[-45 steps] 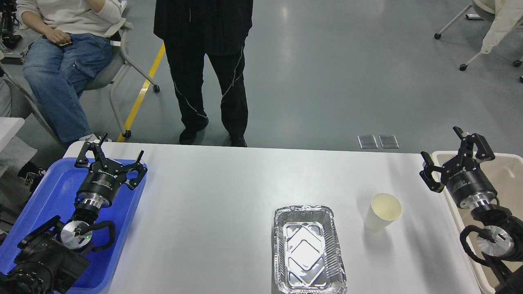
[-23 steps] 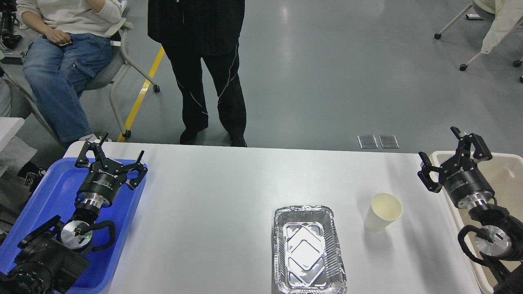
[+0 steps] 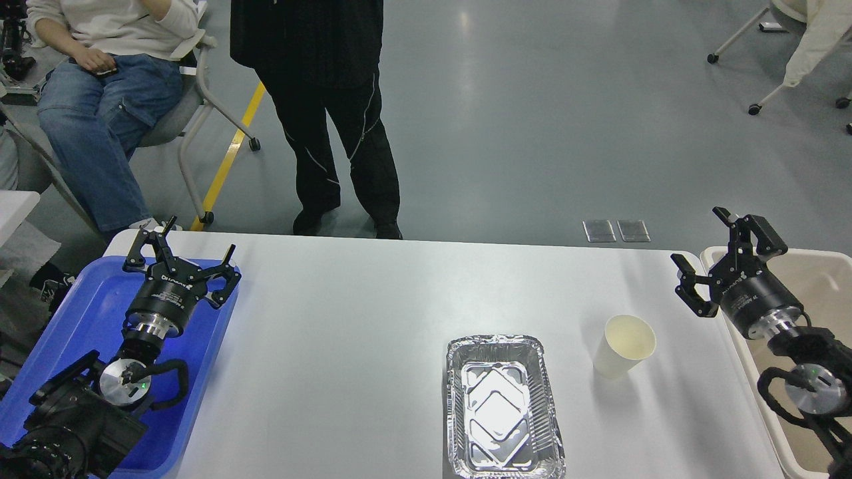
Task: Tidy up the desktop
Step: 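Move the open right gripper toward the white paper cup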
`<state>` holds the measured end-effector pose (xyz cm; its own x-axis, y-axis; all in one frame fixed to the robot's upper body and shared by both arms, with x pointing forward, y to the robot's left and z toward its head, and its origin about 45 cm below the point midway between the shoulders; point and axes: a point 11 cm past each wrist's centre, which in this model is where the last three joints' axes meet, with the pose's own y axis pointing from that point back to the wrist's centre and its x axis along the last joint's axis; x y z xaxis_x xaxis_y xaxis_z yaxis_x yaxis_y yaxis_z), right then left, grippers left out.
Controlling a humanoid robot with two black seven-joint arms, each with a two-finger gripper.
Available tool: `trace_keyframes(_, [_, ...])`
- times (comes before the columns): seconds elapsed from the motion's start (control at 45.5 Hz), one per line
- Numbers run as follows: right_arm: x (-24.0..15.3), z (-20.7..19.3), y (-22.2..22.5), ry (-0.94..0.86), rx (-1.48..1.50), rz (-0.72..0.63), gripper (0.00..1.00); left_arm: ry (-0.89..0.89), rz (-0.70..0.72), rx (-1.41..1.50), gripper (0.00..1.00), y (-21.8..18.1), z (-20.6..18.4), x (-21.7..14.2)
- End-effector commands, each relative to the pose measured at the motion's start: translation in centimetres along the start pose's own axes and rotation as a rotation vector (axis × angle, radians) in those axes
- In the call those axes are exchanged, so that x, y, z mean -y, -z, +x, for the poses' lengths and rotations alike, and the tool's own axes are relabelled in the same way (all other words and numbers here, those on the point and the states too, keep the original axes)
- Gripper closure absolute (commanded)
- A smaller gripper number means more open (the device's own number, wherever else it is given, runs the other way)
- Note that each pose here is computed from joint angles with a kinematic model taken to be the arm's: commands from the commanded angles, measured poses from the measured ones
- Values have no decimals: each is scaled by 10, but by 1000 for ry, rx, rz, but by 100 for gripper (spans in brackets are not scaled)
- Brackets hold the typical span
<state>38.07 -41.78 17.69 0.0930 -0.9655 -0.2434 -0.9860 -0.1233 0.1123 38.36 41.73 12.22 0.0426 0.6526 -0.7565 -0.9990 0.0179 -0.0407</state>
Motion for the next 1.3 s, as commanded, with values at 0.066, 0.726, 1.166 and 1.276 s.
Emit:
trace_keyframes(0.066, [-1, -12, 35, 116, -212, -37, 0, 0, 0, 1, 0, 0, 0, 0])
trace_keyframes(0.726, [-9, -60, 66, 378, -720, -6, 0, -1, 1, -1, 0, 1, 0, -1])
trace_keyframes(1.166, [-13, -80, 40, 597, -1201, -133, 0, 0, 0, -1, 0, 0, 0, 0])
trace_keyframes(1.276, [-11, -87, 32, 671, -1309, -172, 0, 0, 0, -1, 0, 0, 0, 0])
